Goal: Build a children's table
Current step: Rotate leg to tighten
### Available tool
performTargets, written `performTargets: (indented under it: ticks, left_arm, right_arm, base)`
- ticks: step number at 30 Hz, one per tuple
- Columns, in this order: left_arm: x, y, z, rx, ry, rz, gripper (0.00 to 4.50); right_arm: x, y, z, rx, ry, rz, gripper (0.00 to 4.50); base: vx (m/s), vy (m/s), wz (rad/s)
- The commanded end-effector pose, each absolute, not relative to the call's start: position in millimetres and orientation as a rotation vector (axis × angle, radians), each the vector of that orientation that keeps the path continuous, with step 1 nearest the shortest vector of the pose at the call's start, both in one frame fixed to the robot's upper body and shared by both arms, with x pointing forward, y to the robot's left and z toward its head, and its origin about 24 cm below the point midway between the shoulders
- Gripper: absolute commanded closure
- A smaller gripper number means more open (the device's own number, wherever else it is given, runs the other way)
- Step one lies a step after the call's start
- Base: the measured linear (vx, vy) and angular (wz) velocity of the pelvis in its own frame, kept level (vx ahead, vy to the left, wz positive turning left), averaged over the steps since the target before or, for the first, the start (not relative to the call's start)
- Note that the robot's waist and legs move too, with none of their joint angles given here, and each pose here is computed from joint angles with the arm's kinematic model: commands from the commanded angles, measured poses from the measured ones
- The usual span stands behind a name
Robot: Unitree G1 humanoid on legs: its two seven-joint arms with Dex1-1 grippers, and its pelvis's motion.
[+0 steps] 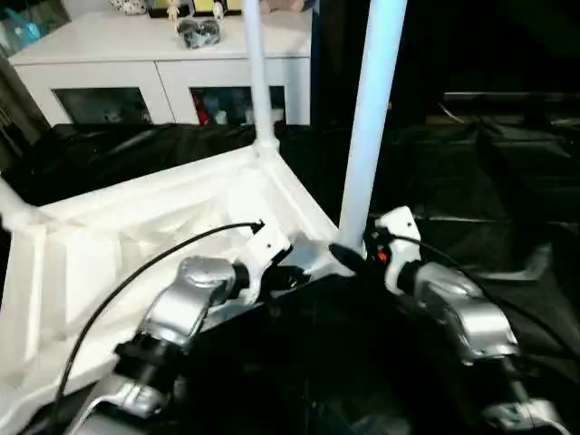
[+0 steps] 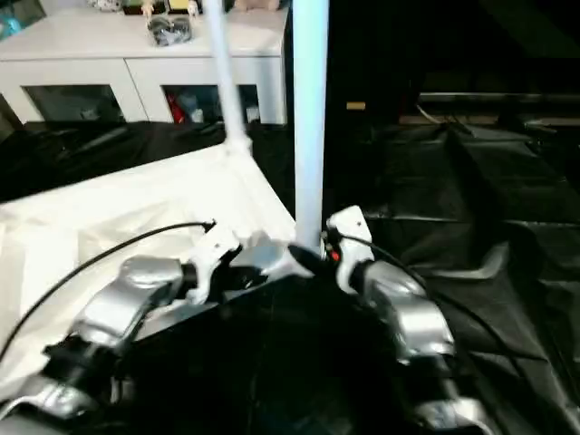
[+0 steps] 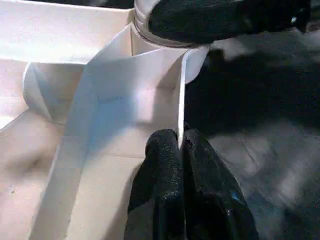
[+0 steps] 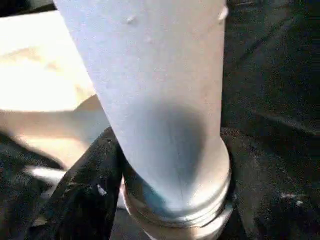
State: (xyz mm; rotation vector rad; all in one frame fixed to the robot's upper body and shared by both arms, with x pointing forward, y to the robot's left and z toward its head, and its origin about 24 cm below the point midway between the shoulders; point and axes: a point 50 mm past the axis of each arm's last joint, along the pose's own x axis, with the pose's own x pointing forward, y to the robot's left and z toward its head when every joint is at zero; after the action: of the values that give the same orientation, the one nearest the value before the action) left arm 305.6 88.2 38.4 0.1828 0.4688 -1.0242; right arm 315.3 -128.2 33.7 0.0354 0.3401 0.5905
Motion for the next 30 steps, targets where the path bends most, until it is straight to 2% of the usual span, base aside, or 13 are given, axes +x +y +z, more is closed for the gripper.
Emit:
performTargets:
  ticks: [1, 2, 3, 6, 8, 13, 15, 18, 27, 29, 30]
  left_arm:
    - [308, 57, 60, 0.114, 0.343, -1.093, 4.50]
    - [308, 56, 60, 0.114, 0.341, -1.095, 4.50]
    - [308, 55, 60, 0.114, 0.339, -1.097, 4.50]
    - [306, 56, 62, 0.123, 0.330, -1.134, 4.50]
    - [303, 61, 61, 0.128, 0.335, -1.165, 4.50]
    - [299, 69, 60, 0.137, 0.346, -1.201, 4.50]
    - [295, 76, 58, 0.146, 0.357, -1.241, 4.50]
    - [287, 92, 56, 0.160, 0.381, -1.313, 4.50]
    - [281, 114, 54, 0.189, 0.418, -1.353, 4.50]
    - [277, 119, 54, 0.189, 0.430, -1.370, 4.50]
    - [276, 120, 54, 0.189, 0.434, -1.378, 4.50]
  right_arm:
    - [303.5, -105.3, 3, 0.062, 0.487, 0.605, 1.81]
    - [303.8, -104.1, 3, 0.068, 0.483, 0.607, 1.81]
    - [304.2, -102.8, 3, 0.075, 0.478, 0.610, 1.25]
    - [305.0, -100.5, 8, 0.106, 0.454, 0.651, 1.06]
    - [305.9, -103.5, 14, 0.076, 0.421, 0.698, 0.77]
    - [305.3, -109.4, 24, 0.043, 0.374, 0.778, 0.77]
    - [300.4, -115.3, 32, 0.009, 0.334, 0.887, 0.77]
    - [281.8, -127.1, 40, -0.016, 0.316, 1.118, 0.77]
    - [264.1, -136.8, 39, -0.019, 0.377, 1.272, 0.77]
    - [260.4, -137.2, 38, -0.023, 0.394, 1.293, 1.10]
    - [259.0, -137.1, 38, -0.022, 0.399, 1.302, 1.10]
  base:
    - [0.000, 0.000, 0.00]
    - [0.000, 0.000, 0.00]
    - [0.000, 0.000, 0.00]
    - [0.000, 0.000, 0.00]
    - [0.000, 0.000, 0.00]
    - [0.000, 0.000, 0.00]
    - [0.000, 0.000, 0.00]
    - [0.000, 0.000, 0.00]
    - [0.000, 0.000, 0.00]
    - [0.000, 0.000, 0.00]
    - [0.000, 0.000, 0.00]
